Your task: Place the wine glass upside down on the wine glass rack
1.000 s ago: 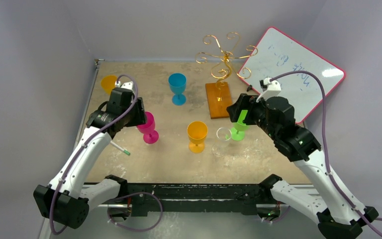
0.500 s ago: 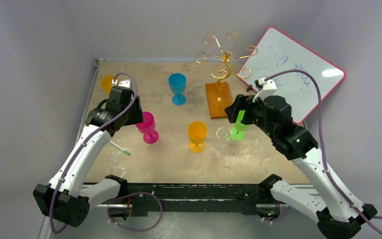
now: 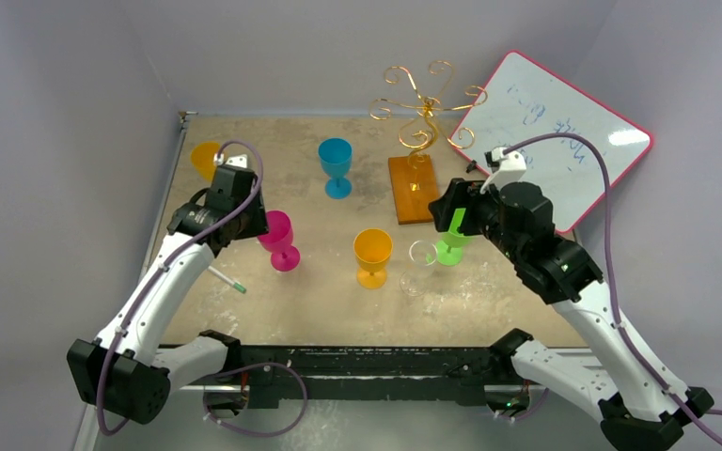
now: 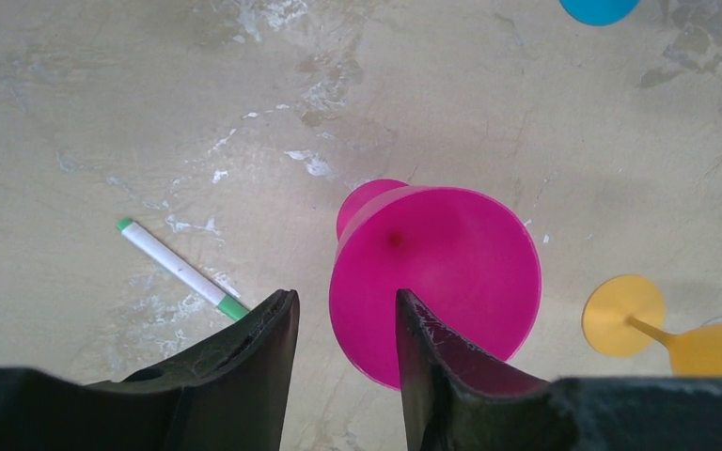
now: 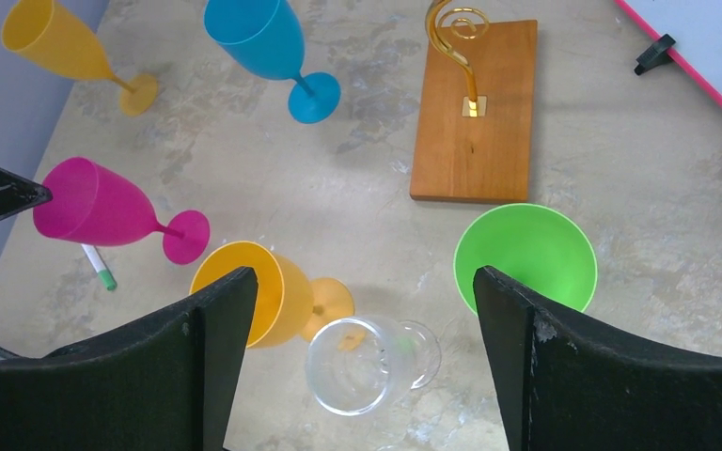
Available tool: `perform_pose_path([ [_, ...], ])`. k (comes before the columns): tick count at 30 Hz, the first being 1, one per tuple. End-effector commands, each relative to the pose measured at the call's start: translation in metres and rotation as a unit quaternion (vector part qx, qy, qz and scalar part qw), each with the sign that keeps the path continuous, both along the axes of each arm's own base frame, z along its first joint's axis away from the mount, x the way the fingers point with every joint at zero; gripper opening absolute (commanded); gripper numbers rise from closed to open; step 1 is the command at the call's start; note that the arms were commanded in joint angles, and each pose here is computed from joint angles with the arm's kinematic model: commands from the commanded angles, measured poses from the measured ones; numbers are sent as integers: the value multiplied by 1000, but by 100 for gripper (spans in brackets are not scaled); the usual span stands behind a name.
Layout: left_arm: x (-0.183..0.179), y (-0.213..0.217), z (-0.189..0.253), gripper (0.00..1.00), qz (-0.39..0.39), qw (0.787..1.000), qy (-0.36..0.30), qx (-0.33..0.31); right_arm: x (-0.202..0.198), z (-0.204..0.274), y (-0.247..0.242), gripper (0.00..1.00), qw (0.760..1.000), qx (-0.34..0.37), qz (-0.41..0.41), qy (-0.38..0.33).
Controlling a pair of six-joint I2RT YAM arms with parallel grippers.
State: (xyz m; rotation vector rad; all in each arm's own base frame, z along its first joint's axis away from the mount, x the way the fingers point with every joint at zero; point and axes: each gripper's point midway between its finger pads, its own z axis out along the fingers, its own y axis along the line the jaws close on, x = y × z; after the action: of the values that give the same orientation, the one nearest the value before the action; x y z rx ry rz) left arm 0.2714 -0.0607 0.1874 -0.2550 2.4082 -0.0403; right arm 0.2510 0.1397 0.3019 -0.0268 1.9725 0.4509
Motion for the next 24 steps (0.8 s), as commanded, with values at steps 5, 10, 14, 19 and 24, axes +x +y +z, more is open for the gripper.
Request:
perform_pose_path([
  [5, 8, -8, -21, 27, 6, 1000, 7, -13, 0, 11, -5, 86, 1000, 3, -5, -25],
  [10, 9, -8, -13, 3, 5, 1000, -1, -16, -1, 12, 0, 84, 1000, 8, 11, -28],
  [14, 6, -10, 0, 0, -4, 1000, -10, -21, -1, 17, 8, 82, 999, 17, 31, -41],
  [19, 1, -17, 26, 0, -36, 998, -34, -38, 0, 34, 23, 78, 991, 23, 83, -101],
  [24, -6, -22, 61, 0, -53, 995, -61, -60, 7, 49, 33, 75, 979, 1, 119, -168],
])
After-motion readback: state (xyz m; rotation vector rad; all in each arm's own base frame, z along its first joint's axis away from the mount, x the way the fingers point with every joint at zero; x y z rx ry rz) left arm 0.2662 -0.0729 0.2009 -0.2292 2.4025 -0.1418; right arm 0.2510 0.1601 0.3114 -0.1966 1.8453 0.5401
